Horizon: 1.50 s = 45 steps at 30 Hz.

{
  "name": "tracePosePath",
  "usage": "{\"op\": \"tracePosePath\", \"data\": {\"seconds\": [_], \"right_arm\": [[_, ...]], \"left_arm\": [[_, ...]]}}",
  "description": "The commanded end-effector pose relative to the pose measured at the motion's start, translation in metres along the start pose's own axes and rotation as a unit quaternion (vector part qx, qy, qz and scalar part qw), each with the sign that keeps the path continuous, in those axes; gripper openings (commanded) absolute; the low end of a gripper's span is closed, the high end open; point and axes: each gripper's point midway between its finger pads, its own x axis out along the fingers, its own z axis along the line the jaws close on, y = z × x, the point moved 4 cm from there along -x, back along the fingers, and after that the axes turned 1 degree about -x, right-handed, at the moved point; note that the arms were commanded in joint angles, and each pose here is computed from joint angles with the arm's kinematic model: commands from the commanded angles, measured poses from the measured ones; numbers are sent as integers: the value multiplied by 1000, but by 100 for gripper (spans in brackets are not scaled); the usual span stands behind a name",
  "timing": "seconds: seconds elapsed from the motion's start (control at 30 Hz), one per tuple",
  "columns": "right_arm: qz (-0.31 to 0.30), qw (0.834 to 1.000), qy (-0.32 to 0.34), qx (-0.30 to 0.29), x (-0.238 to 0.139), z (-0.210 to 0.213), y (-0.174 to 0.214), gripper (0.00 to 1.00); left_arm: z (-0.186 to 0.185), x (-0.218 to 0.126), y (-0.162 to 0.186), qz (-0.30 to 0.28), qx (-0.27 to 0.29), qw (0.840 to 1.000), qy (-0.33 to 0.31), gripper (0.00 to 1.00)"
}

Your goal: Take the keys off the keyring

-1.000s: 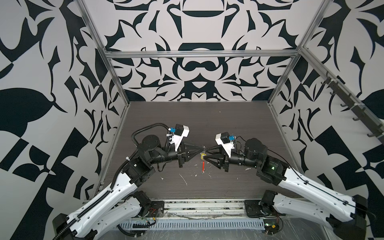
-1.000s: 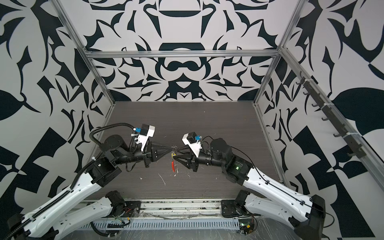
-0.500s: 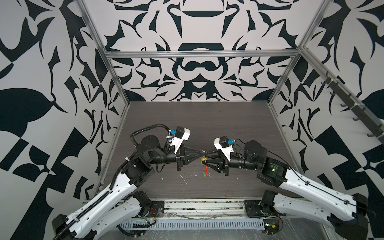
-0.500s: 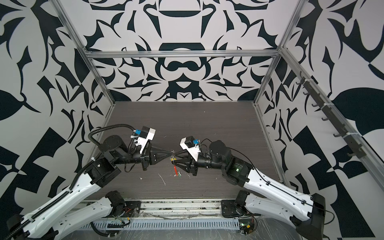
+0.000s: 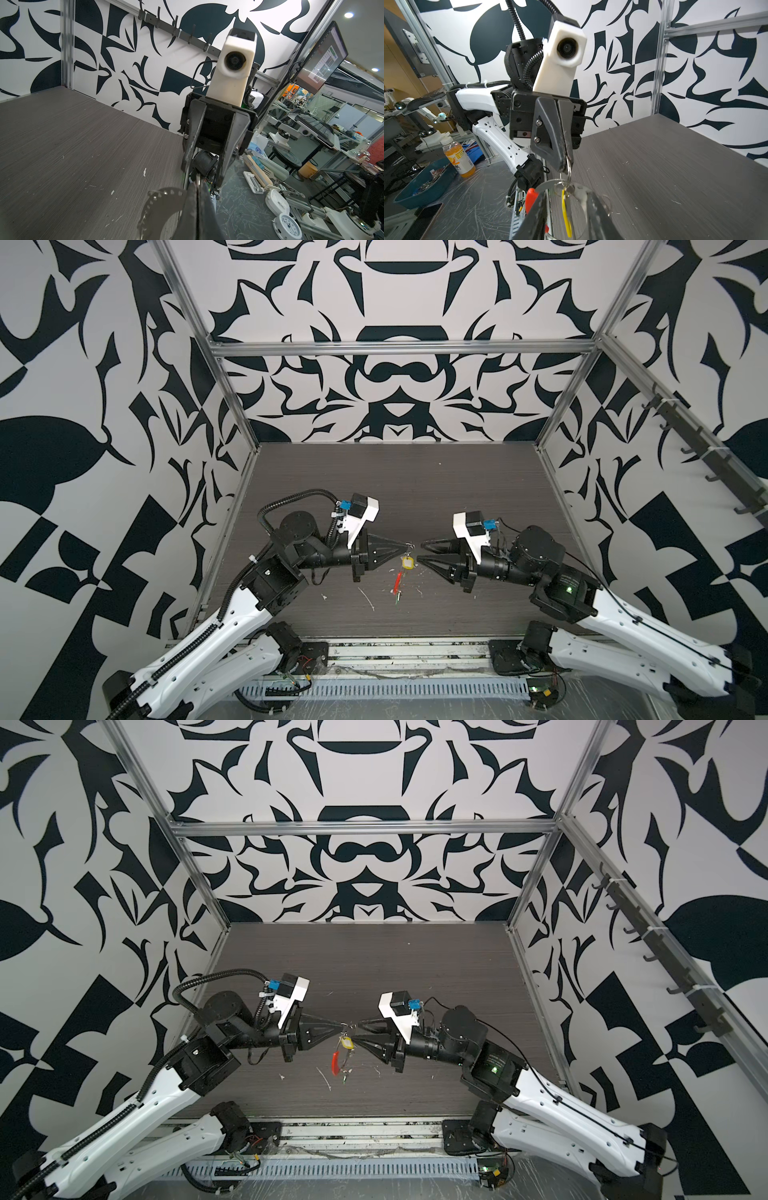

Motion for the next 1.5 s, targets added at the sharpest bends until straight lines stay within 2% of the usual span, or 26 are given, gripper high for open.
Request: {"op": "tracePosePath", "data": {"seconds": [0.0, 0.4, 0.5, 0.67, 0.83, 0.87, 0.93, 0.97, 1.03, 1.23, 1.37, 1.47], "right_arm": [[-36, 999, -37, 1, 5, 10, -21, 31], [-51, 997, -58, 14, 9, 14, -28, 24], [-50, 997, -60, 19, 10, 14, -28, 18], [-44, 997, -52, 23, 11, 11, -26, 0], [-40, 998, -44, 25, 10, 11, -27, 0], [-38, 998, -42, 26, 9, 10, -28, 0], [-25, 999, -32, 27, 9, 8, -27, 0], [-17, 999, -25, 26, 9, 7, -26, 0], [7, 1000, -13, 26, 10, 5, -23, 0], [53, 998, 11, 26, 11, -1, -20, 0], [77, 997, 20, 24, 11, -3, -19, 0], [96, 995, 24, 22, 11, -3, -19, 0]], "left_arm": [[-9, -3, -6, -13, 20, 1000, 14, 0], [-7, -4, -4, -16, 21, 1000, 7, 0], [-7, -5, -4, -17, 22, 1000, 4, 0], [-8, -6, -5, -20, 23, 1000, 3, 0], [-8, -7, -7, -22, 21, 1000, -2, 0], [-7, -7, -8, -23, 17, 1000, -6, 10], [-3, -8, -9, -27, 11, 999, -26, 41], [-2, -10, -9, -29, 13, 999, -35, 49], [-1, -14, -10, -34, 17, 998, -56, 56], [-2, -23, -13, -24, 24, 995, -90, 60], [1, -20, -11, -4, 17, 995, -96, 53], [3, -17, -11, 8, 13, 995, -95, 52]]}}
